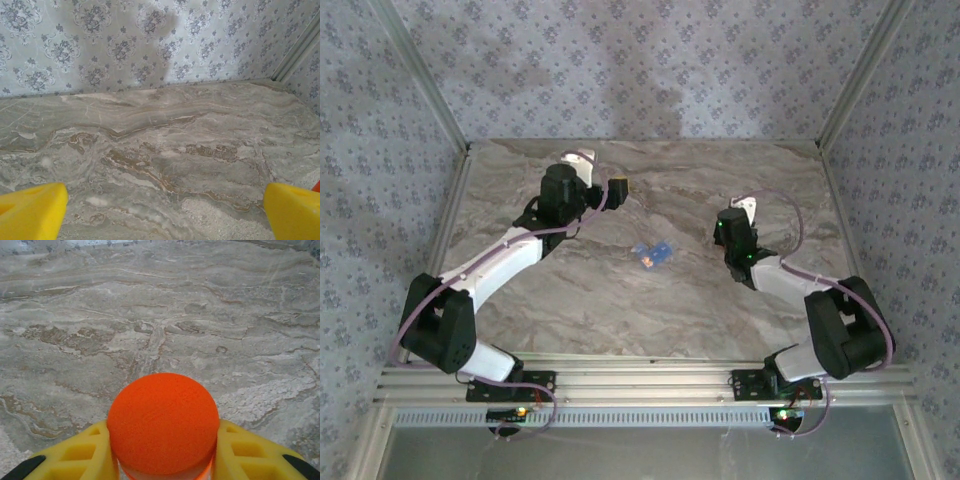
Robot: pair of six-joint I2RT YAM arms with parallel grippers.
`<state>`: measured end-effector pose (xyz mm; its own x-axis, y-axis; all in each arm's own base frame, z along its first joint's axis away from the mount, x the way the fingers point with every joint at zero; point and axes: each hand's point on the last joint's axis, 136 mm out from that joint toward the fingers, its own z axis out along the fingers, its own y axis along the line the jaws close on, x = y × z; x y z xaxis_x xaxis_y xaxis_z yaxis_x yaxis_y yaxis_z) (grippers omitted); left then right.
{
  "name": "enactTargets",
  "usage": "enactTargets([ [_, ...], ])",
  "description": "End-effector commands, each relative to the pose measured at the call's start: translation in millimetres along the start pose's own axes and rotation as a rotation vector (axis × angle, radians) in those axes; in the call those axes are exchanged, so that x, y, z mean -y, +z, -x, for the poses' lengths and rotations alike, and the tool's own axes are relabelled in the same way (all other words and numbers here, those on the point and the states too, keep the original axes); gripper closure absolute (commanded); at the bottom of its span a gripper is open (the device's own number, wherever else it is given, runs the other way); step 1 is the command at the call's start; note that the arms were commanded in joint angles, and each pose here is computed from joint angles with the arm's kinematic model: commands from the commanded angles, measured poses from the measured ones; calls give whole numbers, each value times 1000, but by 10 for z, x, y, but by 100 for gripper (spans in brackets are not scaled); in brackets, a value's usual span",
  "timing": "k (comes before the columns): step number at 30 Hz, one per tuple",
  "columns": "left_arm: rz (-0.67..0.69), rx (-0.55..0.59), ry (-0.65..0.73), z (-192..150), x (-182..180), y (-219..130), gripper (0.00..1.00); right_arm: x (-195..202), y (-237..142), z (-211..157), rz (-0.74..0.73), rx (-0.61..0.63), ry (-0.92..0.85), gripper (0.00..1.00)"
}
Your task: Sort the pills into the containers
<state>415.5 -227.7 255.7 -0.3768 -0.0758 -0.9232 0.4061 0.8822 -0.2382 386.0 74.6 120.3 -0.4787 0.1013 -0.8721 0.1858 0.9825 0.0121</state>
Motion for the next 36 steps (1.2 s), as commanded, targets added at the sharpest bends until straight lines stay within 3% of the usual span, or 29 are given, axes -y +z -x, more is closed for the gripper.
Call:
enactTargets([
  [1,10,34,-3,83,-32,-61,0,18,25,-17,-30,28,43,60],
  [8,20,47,-10,115,-88,-54,0,-16,25,-88,-35,15,31,57],
  [27,5,44,-31,92,-81,41,1,-31,-173,95,-11,42,64,26],
  [32,4,44,-39,87,-83,66,0,-49,-370,378,28,84,77,20],
  [36,6,39,-49,73,-93,71,0,-206,-610,731,149,100,68,20],
])
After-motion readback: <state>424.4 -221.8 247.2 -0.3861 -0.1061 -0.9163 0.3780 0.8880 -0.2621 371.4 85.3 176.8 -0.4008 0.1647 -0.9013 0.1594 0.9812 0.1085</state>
